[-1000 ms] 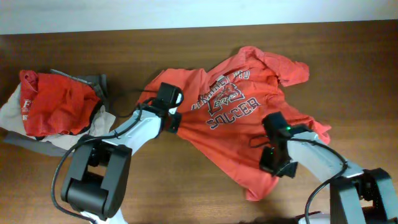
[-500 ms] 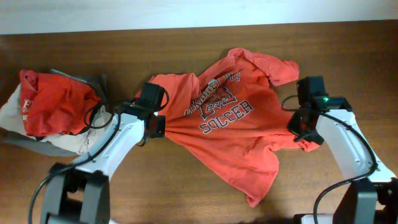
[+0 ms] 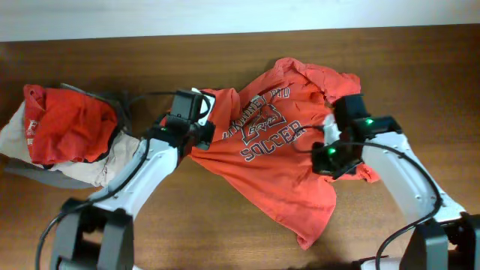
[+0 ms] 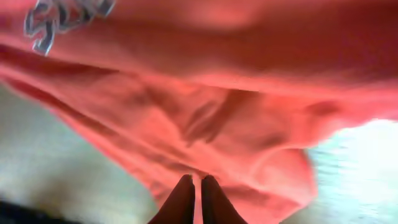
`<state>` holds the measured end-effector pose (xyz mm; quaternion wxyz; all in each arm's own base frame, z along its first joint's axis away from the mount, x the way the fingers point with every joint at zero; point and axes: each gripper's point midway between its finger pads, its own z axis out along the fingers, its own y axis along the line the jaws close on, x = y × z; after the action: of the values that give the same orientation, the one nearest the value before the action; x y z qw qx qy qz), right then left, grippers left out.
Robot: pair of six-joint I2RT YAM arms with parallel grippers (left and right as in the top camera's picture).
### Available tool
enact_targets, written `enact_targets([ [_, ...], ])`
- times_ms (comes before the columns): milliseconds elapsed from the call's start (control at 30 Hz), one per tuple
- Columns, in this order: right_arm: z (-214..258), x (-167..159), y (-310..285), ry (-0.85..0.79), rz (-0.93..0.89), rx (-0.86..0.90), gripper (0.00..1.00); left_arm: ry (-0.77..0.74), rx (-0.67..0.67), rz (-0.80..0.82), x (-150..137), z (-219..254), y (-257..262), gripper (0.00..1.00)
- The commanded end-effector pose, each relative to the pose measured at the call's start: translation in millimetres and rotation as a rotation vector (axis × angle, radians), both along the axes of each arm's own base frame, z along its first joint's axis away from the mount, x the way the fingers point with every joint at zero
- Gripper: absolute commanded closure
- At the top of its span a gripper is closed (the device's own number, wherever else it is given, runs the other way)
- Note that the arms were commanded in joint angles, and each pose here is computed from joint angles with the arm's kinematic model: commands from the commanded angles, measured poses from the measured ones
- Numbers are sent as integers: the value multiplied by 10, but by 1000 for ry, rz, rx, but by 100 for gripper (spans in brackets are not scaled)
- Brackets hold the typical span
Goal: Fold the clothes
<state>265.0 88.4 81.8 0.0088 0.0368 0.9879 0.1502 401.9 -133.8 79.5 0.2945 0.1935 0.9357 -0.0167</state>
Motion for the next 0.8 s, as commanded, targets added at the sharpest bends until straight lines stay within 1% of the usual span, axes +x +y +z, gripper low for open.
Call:
enact_targets([
  [0,-171,-246,218,45,63,30,89,18,44,-94,50,-253,-51,87],
  [100,-377,-379,245,76,37,24,89,42,51,-95,51,-394,-52,92],
  [300,-748,-688,148,155,-47,-4,90,98,68,-95,8,-636,-36,94],
  [367,-852,-791,2,191,-126,-86,93,115,73,-95,-21,-679,-27,95],
  [500,-946,-919,-320,226,-277,-271,96,170,89,-96,-139,-746,15,98],
  [600,-941,-910,-523,203,-338,-388,96,213,98,-89,-232,-787,48,99],
  [767,-872,-797,-768,144,-422,-512,96,283,96,-45,-379,-840,99,99],
])
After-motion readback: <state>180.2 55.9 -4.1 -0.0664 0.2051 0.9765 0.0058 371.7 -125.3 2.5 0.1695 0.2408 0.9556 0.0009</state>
